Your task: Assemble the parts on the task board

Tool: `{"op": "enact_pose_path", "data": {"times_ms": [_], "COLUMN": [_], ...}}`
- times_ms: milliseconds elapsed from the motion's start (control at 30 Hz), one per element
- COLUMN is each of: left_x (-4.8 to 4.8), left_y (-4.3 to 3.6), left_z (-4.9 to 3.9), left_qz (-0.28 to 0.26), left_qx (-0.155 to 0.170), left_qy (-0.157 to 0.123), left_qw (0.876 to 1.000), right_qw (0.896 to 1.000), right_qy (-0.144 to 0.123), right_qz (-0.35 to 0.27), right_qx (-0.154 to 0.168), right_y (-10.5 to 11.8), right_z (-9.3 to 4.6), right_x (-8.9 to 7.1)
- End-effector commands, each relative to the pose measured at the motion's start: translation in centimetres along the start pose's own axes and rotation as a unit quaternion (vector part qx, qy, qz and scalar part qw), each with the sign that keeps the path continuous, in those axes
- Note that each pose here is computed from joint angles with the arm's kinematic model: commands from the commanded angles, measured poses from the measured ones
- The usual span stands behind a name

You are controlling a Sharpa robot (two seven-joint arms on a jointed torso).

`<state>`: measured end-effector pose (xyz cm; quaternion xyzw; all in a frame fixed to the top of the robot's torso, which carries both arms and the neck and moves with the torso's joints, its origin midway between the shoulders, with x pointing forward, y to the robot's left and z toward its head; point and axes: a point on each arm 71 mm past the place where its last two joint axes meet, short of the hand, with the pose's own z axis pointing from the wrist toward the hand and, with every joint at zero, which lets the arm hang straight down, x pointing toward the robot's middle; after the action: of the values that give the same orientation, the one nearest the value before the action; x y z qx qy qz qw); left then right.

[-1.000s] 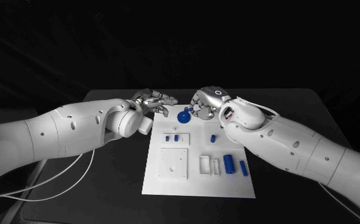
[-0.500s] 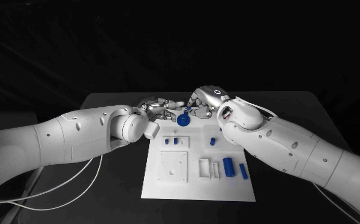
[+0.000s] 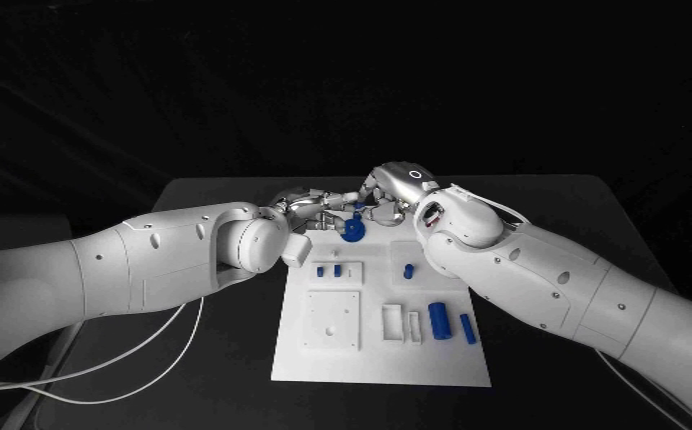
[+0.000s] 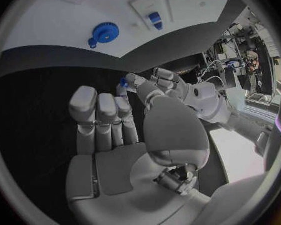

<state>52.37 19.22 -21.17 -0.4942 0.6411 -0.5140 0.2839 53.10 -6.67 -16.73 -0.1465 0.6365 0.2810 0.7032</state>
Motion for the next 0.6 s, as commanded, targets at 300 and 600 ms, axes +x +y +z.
{"op": "enact_pose_path", "data": {"times_ms": [300,600], "left_x": [-0.37,-0.46], "left_y": [-0.11,-0.12], "left_z": [0.03,0.02], "left_qz": [-0.002,0.002], "left_qx": [0.003,0.003], "left_qy": [-0.012,-0.013], "left_qw": [1.0,1.0], "right_qw": [1.0,1.0], "right_qy": [-0.004,-0.004], "right_qz": [0.004,0.004], "right_qx": [0.001,0.002], "right_y": [0.13,0.06], "right_z": [0.02,-0.01], "right_x": [-0.18,-0.23]}}
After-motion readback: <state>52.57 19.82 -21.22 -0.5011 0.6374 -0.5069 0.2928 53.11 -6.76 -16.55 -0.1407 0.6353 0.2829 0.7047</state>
